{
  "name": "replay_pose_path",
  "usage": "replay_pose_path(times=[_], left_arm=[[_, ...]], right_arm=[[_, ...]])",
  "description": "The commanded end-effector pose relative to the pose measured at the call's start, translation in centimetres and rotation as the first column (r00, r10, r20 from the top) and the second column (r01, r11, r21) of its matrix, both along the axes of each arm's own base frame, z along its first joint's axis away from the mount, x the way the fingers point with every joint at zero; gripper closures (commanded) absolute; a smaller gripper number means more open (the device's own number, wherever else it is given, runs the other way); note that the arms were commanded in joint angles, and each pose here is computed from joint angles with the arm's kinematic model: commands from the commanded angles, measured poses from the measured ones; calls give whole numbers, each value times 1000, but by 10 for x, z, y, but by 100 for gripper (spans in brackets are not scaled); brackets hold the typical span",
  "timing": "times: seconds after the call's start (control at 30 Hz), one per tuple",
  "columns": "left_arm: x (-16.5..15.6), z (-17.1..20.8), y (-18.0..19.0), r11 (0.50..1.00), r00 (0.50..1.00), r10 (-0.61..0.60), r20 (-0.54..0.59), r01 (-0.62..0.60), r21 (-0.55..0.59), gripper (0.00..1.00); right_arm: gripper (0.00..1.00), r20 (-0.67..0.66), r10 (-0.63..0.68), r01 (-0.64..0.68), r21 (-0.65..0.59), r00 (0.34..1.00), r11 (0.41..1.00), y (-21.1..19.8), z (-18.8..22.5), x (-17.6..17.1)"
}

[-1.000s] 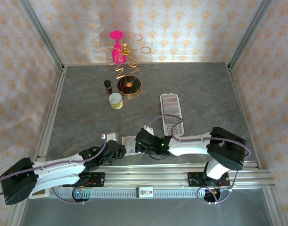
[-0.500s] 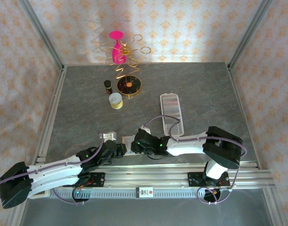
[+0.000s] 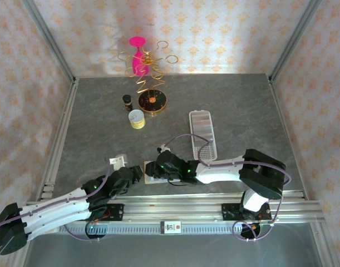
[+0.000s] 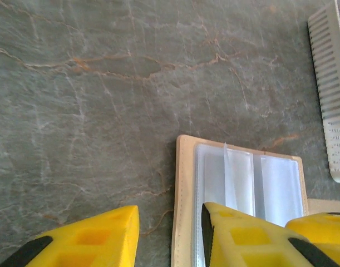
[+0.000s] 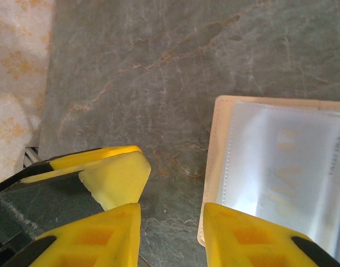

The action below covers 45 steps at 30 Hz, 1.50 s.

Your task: Put the credit cards into the card holder

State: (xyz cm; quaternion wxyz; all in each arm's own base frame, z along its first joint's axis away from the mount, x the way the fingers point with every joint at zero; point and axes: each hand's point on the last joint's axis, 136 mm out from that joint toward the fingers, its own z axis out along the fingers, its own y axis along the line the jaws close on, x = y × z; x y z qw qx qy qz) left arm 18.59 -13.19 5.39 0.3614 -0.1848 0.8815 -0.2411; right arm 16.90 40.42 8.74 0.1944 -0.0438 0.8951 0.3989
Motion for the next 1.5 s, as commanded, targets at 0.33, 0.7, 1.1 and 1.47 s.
replay_pose_path(times=[0.33,0.7,1.1,1.47], left_arm=[[5,33,-6,999,994,-48,94,49,-10,61],[5,50,-57,964,962,-248,114,257,-65,64],[-4,33,-64,943,942,-328,73,331,-33,67],[-7,24,-62,945,945,-323,49,325,-40,76]], right_arm=[[65,831,371,-50,-386,414,921,-72,157,36],[57,433,880,-18,-896,196,444,-196,121,101],[21,56,974,-104,-991,221,80,-255,37,153],[22,15,988,-164,-986,156,41,-243,-2,163]])
